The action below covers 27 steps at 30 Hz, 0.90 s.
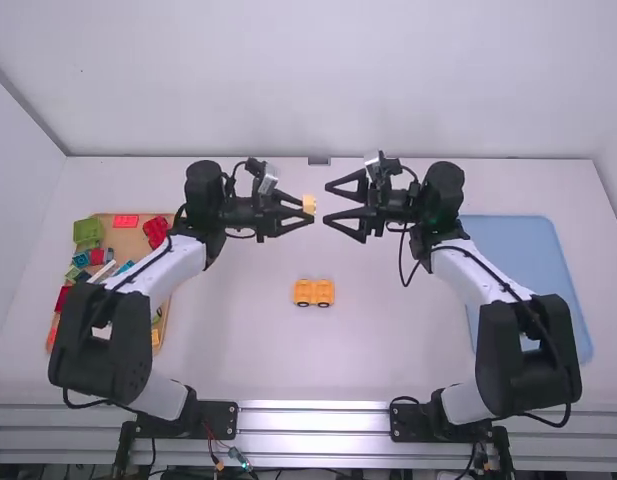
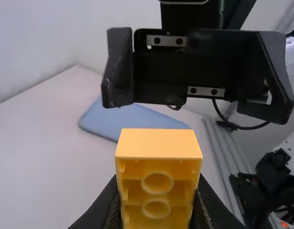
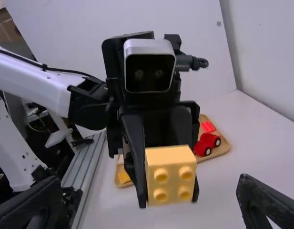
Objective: Assemble lego blocks to make yellow taxi
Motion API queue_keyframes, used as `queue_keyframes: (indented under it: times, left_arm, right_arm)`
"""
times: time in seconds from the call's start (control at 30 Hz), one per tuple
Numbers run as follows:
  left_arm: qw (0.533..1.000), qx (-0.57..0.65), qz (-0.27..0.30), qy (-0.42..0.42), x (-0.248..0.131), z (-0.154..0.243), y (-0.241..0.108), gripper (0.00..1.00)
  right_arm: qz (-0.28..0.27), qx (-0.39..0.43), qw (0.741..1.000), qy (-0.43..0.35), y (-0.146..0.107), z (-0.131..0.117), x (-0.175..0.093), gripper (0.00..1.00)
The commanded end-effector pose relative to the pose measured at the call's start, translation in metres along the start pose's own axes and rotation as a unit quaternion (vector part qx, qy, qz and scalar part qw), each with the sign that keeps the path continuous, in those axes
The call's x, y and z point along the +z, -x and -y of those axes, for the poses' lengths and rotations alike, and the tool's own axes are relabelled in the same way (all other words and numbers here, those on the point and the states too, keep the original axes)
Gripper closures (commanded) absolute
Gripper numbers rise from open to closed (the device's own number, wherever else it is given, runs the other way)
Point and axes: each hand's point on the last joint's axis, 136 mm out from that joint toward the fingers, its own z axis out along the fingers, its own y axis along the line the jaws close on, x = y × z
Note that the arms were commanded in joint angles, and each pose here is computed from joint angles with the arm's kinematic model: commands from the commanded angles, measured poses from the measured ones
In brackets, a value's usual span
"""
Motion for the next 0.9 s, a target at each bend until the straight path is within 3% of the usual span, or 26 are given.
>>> queue_keyframes:
  times: [0.0, 0.3, 0.6, 0.87]
  left_arm:
    - [0.999, -0.005, -0.007, -0.036, 0.01, 0.013, 0.0, 0.98]
    - [0.999, -0.001, -0.008, -0.049, 0.013, 0.019, 0.001, 0.98]
    - [0.998, 0.001, -0.011, -0.061, 0.013, 0.023, 0.0, 0.98]
    - [0.996, 0.026, -0.01, -0.086, 0.012, 0.033, 0.003, 0.98]
  right_arm:
    - [-0.003, -0.004, 1.0, 0.014, 0.004, -0.004, 0.007, 0.04]
    - [-0.014, -0.02, 0.999, 0.03, -0.005, -0.011, 0.019, 0.12]
    - [-0.013, -0.01, 1.0, 0.019, -0.006, -0.006, 0.021, 0.36]
    - [-0.014, 0.001, 1.0, 0.005, -0.01, -0.001, 0.021, 0.41]
